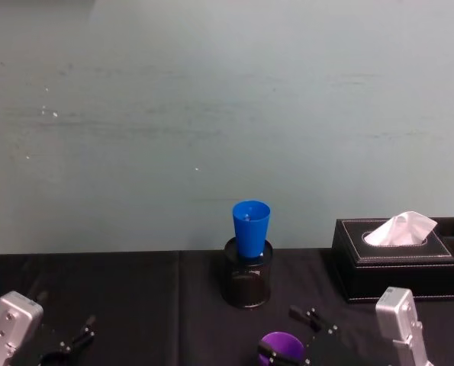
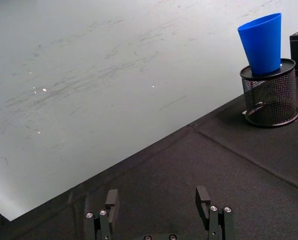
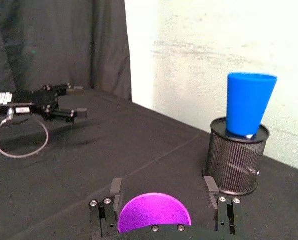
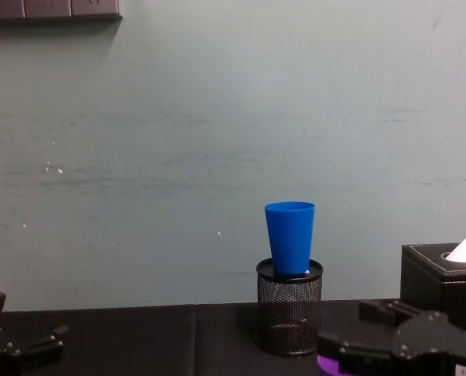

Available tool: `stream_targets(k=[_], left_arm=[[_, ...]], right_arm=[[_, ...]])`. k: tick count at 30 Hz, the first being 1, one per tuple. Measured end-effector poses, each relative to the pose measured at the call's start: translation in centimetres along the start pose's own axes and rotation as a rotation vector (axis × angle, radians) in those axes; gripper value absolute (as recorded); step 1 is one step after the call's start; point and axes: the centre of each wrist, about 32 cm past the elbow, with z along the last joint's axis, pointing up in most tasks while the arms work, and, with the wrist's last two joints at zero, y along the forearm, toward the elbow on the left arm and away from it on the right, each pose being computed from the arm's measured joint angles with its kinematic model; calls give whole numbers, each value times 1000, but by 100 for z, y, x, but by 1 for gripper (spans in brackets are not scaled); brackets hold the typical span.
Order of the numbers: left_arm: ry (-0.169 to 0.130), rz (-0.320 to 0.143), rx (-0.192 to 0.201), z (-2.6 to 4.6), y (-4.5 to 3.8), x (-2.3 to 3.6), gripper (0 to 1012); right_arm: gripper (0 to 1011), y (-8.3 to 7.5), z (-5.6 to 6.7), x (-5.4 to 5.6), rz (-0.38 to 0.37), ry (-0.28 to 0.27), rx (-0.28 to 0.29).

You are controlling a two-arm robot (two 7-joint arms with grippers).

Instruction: Pick up one cup with a gripper and tap it against the other cup.

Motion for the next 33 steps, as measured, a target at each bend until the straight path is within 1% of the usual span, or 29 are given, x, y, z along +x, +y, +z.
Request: stream_targets(k=[6, 8, 9, 10, 14, 15, 16, 19, 21, 22, 23, 24, 25, 27, 28, 33], left_arm=[[0, 0, 0, 0, 0, 0, 1000], [0, 0, 0, 0, 0, 0, 1000], [0, 0, 0, 0, 0, 0, 1000], [0, 0, 0, 0, 0, 0, 1000], [0, 0, 0, 0, 0, 0, 1000], [0, 0, 0, 0, 0, 0, 1000], [0, 0, 0, 0, 0, 0, 1000], [0, 0, 0, 0, 0, 0, 1000], [0, 0, 0, 0, 0, 0, 1000], [0, 0, 0, 0, 0, 0, 1000], [0, 0, 0, 0, 0, 0, 1000], [0, 0, 0, 0, 0, 0, 1000], [0, 0, 0, 0, 0, 0, 1000], [0, 0, 0, 0, 0, 0, 1000], [0, 0, 0, 0, 0, 0, 1000], [0, 0, 0, 0, 0, 0, 1000]], right_arm=[[1003, -12, 67, -5, -24, -1, 30], [1003, -26, 110, -10, -58, 1, 42], [1003, -26, 110, -10, -58, 1, 42], [1003, -35, 129, -15, -85, 5, 45], [1003, -47, 160, -31, -152, 21, 39], [1002, -48, 167, -31, -168, 23, 35], [1003, -49, 184, -32, -201, 29, 22], [1003, -47, 199, -37, -249, 39, 4], [1003, -51, 211, -36, -325, 53, -10], [1003, -51, 211, -36, -325, 53, -10], [1003, -55, 215, -34, -367, 59, -19], [1003, -57, 214, -34, -388, 61, -25], [1003, -59, 211, -35, -433, 67, -38], [1003, -61, 208, -32, -472, 71, -54], [1003, -63, 196, -31, -511, 76, -74], [1003, -76, 141, -38, -621, 84, -128]])
